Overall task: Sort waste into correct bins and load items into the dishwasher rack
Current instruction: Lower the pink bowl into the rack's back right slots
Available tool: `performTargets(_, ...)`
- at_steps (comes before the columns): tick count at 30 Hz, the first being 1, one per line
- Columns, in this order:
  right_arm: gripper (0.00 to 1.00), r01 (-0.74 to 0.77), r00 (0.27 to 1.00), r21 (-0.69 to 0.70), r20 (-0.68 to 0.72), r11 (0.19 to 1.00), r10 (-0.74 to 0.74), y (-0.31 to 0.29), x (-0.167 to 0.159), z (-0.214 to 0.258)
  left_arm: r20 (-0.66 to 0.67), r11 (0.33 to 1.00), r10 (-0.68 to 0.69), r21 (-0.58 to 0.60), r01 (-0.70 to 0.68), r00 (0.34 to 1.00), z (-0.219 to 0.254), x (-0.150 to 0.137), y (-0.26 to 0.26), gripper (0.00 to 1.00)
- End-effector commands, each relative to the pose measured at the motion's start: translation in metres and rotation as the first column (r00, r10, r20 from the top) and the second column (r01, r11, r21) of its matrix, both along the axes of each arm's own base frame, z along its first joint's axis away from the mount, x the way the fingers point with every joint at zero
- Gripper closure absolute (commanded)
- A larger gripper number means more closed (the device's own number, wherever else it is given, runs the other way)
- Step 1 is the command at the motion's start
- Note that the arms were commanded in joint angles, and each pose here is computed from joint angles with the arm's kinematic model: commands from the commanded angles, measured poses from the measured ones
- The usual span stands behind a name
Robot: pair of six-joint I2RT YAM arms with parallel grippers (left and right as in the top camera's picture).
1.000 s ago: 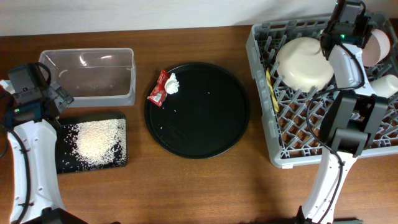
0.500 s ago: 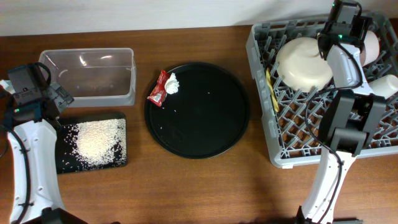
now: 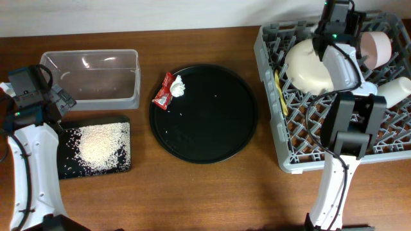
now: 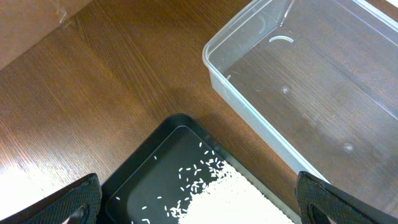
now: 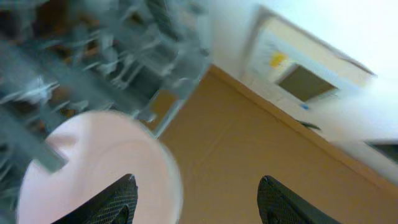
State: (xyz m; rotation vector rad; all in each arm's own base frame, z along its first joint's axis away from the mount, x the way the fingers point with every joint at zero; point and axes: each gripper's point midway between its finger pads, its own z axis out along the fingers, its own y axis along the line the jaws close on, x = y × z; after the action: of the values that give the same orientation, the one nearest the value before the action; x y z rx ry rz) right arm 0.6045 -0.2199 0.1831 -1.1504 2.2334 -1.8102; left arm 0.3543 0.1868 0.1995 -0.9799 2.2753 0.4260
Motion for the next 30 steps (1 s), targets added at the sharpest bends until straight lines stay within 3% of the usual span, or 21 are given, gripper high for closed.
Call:
performTargets(1,0.33,0.022,0.990,0.026,0.141,0.999,-0.025,0.009,0.008,0.010,0.038,1.000,0.010,0.007,-0.010,0.999,0.013,0.000,0.001,0.01)
performTargets(3,0.32,0.054,0.957,0.057,0.281,0.997,-0.068,0.010,0.011,0.023,0.038,1.000,0.009,0.008,-0.010,0.999,0.013,0.000,0.001,0.01)
performTargets(5,0.25,0.070,0.900,0.140,0.419,0.988,-0.123,0.014,0.012,0.031,0.038,1.000,0.010,0.007,-0.010,0.999,0.013,0.000,0.001,0.01)
performTargets(7,0.15,0.067,0.867,0.181,0.477,0.981,-0.147,0.026,0.013,0.037,0.038,1.000,0.010,0.007,-0.010,0.999,0.013,0.000,0.001,0.01)
performTargets(10,0.12,0.044,0.841,0.202,0.520,0.978,-0.145,0.048,0.014,0.050,0.038,1.000,0.010,0.007,-0.010,0.999,0.013,0.000,0.001,0.01)
performTargets(13,0.00,0.047,0.759,0.278,0.614,0.959,-0.215,0.053,0.011,0.059,0.038,1.000,0.010,0.007,-0.010,0.999,0.013,0.000,0.001,0.01)
performTargets(14,0.02,0.062,0.736,0.302,0.630,0.951,-0.248,0.052,0.007,0.059,0.038,1.000,0.009,0.008,-0.010,0.999,0.013,0.000,0.001,0.01)
performTargets(20,0.01,0.111,0.748,0.359,0.584,0.927,-0.316,0.055,-0.005,0.037,0.038,1.000,0.010,0.007,-0.010,0.999,0.013,0.000,0.001,0.01)
performTargets(24,0.02,0.079,0.752,0.476,0.548,0.876,-0.366,0.078,-0.009,0.021,0.038,1.000,0.010,0.007,-0.010,0.999,0.013,0.000,0.001,0.01)
performTargets(27,0.02,0.040,0.776,0.626,0.471,0.779,-0.419,0.108,-0.018,0.007,0.038,1.000,0.010,0.007,-0.010,0.999,0.013,0.000,0.001,0.01)
performTargets(30,0.02,0.035,0.790,0.818,0.329,0.574,-0.517,0.142,-0.036,-0.004,0.038,1.000,0.010,0.007,-0.010,0.999,0.013,0.000,0.001,0.01)
